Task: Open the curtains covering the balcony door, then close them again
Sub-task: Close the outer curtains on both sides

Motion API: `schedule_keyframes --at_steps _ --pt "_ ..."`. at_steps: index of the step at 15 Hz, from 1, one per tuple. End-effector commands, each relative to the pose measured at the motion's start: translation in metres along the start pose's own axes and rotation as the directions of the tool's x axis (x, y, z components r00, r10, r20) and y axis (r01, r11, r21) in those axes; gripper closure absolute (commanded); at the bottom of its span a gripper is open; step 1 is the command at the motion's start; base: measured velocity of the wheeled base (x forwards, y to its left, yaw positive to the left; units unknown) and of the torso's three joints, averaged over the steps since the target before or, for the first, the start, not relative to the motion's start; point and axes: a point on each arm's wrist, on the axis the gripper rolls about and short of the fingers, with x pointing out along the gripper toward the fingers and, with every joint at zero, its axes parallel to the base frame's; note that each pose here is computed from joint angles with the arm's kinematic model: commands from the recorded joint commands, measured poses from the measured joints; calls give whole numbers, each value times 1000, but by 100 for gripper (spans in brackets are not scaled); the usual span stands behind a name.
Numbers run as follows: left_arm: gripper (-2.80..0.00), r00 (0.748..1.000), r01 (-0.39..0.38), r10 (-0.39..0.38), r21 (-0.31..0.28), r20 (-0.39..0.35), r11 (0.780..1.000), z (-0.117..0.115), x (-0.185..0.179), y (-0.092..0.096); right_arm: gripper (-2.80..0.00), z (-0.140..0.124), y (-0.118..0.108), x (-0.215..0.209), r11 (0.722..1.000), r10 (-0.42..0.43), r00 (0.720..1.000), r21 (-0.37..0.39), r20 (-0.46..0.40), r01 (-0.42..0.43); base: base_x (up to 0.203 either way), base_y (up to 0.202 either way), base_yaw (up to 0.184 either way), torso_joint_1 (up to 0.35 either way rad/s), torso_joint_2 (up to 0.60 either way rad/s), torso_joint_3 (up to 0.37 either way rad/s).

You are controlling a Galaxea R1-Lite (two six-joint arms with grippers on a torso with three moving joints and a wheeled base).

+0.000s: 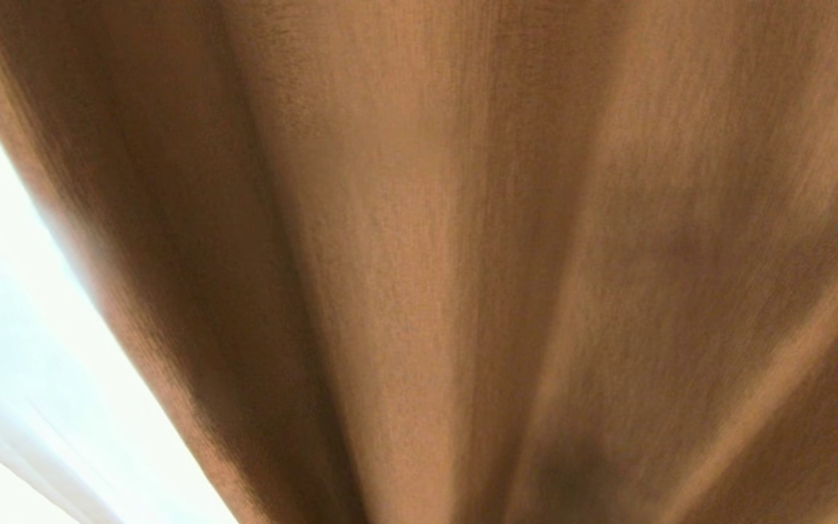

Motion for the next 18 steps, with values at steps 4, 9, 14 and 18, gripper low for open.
schedule_keyframes --at_steps 4,9,14,18 --pt "0 1000 -1 1 -1 1 1000 0 0 0 0 -39 23 -28 981 -151 973 98 -173 169 0 0 0 0 0 0" --pt "0 1000 -1 1 -1 1 1000 0 0 0 0 -78 42 -43 973 -132 962 154 -240 172 0 0 0 0 0 0" --pt "0 1000 -1 1 -1 1 1000 0 0 0 0 -126 68 -53 959 -111 956 223 -271 175 0 0 0 0 0 0" --pt "0 1000 -1 1 -1 1 1000 0 0 0 0 -144 77 -60 943 -41 902 283 -431 178 0 0 0 0 0 0"
